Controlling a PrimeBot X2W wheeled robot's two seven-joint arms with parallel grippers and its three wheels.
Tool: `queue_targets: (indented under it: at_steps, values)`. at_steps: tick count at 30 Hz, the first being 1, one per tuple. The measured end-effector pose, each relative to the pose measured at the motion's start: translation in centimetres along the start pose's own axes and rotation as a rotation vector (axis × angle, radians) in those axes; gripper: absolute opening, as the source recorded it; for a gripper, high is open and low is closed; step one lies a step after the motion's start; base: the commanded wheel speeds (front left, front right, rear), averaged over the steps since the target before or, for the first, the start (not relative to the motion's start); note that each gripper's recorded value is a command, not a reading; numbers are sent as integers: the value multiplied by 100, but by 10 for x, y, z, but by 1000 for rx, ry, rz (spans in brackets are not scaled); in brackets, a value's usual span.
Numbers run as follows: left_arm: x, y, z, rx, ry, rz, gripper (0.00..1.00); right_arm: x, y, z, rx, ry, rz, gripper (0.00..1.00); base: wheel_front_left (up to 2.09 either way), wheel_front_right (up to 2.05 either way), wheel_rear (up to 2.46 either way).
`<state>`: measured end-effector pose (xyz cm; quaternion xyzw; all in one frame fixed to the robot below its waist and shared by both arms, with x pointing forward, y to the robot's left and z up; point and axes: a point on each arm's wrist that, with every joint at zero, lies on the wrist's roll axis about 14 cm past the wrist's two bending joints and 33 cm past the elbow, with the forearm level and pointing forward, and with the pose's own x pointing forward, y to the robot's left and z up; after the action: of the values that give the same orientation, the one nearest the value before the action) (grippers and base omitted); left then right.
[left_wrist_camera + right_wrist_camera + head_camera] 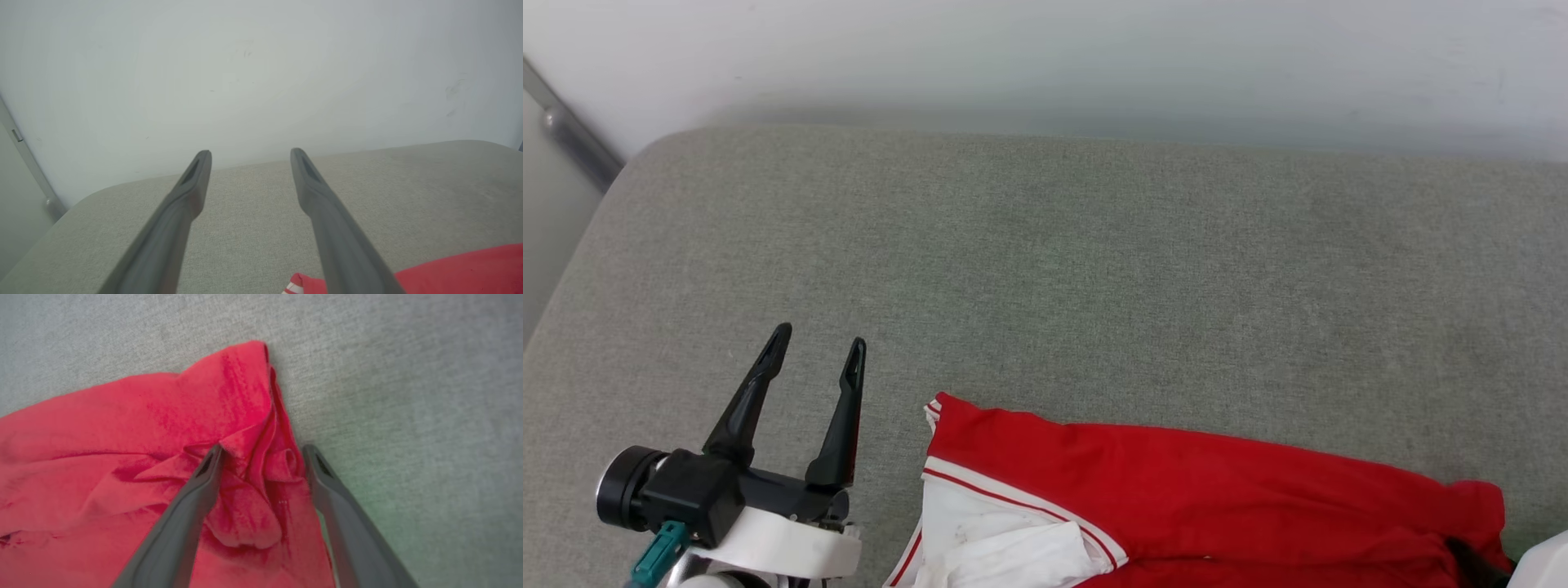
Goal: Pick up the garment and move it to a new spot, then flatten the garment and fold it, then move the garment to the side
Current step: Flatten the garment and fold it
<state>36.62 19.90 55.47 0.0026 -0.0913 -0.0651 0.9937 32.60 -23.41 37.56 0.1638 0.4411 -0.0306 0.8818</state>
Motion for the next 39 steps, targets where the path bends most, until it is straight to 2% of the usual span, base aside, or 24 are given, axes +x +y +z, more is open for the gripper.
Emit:
queue_targets:
  at_steps: [4,12,13,14,15,21,26,35,39]
  values:
    - [-2,2,-2,12,-3,6,100,7,-1,-12,11,51,-11,100,0,0,0]
    - [-7,5,-6,5,2,27,100,11,12,-23,7,87,37,100,0,0,0]
    - [-7,5,-6,5,1,27,100,11,13,-24,7,88,40,73,0,0,0]
    - [-8,5,-6,3,1,29,100,11,13,-25,4,86,41,29,0,0,0]
    - [-8,4,-7,3,2,27,100,12,13,-24,1,81,40,0,0,0,0]
    - [-9,1,-10,3,7,22,100,13,17,-20,-9,36,52,0,0,0,0]
    - [-9,-1,-9,2,5,13,100,8,5,-7,-5,-16,28,0,0,0,0]
    - [-10,-4,-9,-2,2,8,100,-18,-74,36,2,-130,-171,0,0,0,0]
    - [-9,-6,-8,-8,-4,3,100,-22,-83,38,-2,-135,-192,0,0,0,0]
